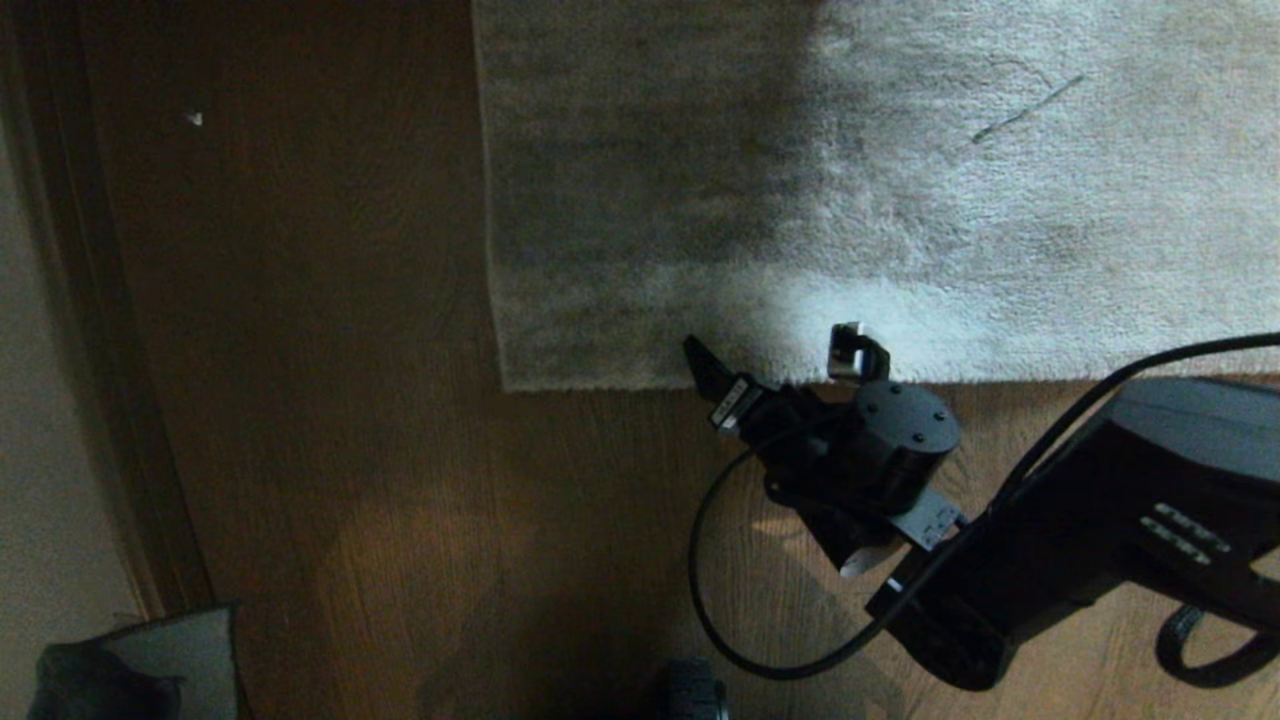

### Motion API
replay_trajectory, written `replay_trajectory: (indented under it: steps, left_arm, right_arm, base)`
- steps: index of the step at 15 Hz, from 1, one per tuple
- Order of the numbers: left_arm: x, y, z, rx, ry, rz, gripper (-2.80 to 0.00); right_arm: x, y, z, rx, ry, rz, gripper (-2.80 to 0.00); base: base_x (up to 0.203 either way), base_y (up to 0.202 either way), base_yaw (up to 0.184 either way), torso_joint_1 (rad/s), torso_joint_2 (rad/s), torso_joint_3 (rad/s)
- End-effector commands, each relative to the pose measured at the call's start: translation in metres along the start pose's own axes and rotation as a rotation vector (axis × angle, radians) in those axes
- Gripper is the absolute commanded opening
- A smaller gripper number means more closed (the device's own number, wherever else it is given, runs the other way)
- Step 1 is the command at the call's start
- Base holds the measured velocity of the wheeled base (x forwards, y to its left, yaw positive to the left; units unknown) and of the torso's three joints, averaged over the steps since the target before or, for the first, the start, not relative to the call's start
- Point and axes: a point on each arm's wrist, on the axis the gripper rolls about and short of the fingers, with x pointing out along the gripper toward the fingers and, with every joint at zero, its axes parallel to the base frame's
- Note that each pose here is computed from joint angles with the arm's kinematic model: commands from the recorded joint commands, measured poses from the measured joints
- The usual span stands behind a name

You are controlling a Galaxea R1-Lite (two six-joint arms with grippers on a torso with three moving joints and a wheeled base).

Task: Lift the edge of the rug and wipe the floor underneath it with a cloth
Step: Lift up the carpet

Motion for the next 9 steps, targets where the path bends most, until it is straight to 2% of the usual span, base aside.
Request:
replay_trajectory:
  steps: [1,6,9]
  left_arm:
    - [0.0,0.0,0.0,-0.001,-0.001,0.0,-2.8]
    - [0.0,0.0,0.0,0.0,0.0,0.0,-2.8]
    - [0.0,0.0,0.0,0.0,-0.002,0.0,-2.8]
  right_arm:
    - [0.007,0.0,-0.006,0.022,-0.034,0.022,0.0]
    - [0.028,0.007,-0.013,0.045,-0.083,0.062,0.0]
    - [0.033,0.02,-0.013,0.067,-0.104,0.102,0.0]
  base:
    - [0.0,0.0,0.0,0.0,0.0,0.0]
    - [0.0,0.0,0.0,0.0,0.0,0.0]
    - [0.0,0.0,0.0,0.0,0.0,0.0]
